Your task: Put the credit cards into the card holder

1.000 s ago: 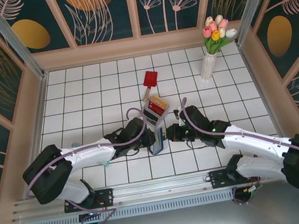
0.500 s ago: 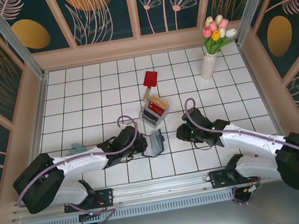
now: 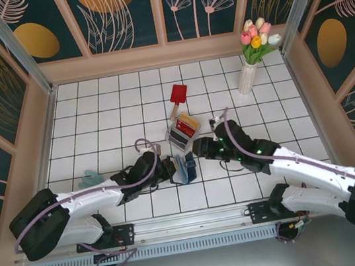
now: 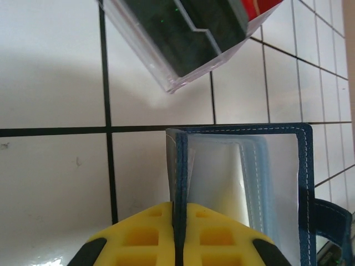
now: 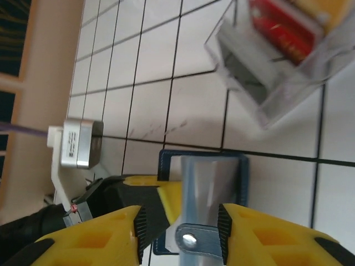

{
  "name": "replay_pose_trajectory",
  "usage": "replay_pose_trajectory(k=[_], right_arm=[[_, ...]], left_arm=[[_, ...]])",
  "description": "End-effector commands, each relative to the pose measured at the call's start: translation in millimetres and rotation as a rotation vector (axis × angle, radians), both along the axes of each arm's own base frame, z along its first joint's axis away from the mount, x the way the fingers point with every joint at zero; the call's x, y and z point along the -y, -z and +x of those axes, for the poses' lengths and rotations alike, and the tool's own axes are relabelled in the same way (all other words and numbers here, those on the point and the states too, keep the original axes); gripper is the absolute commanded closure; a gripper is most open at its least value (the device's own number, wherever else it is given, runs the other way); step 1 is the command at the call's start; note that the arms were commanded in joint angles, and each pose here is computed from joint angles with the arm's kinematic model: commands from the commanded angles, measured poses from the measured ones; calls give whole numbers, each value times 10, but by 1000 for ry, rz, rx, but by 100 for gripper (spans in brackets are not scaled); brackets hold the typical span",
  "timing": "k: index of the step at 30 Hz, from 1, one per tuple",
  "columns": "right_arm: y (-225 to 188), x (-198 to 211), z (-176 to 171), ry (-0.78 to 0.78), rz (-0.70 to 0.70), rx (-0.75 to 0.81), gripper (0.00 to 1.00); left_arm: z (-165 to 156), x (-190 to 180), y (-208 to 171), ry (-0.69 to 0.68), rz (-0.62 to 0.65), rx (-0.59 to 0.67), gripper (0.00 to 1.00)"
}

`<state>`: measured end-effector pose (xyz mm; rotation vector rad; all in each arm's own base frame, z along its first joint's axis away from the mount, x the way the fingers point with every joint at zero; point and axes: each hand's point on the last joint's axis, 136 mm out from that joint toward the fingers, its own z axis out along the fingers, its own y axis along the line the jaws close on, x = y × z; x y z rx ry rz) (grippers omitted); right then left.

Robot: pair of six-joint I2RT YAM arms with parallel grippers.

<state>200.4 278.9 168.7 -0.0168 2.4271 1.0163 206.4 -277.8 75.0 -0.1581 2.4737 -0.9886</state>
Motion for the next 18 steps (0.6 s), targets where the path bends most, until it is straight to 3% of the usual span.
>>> replay_pose_trajectory(k=[1,5,10,18], right_arm=[[-64,-173,58,-17,-31,37,60],[27,-327,46,-50,-32,0,62],[277,-101,158,90,-131,-36,68],[485,85,137,141,-79,-108,68]], left_arm=[[105,65,-249,0,1,45,100],[152,28,-188,-9,99,25,100],[179,30,-118,-22,240,23,100],[86,232,38,5,98,-31,100]])
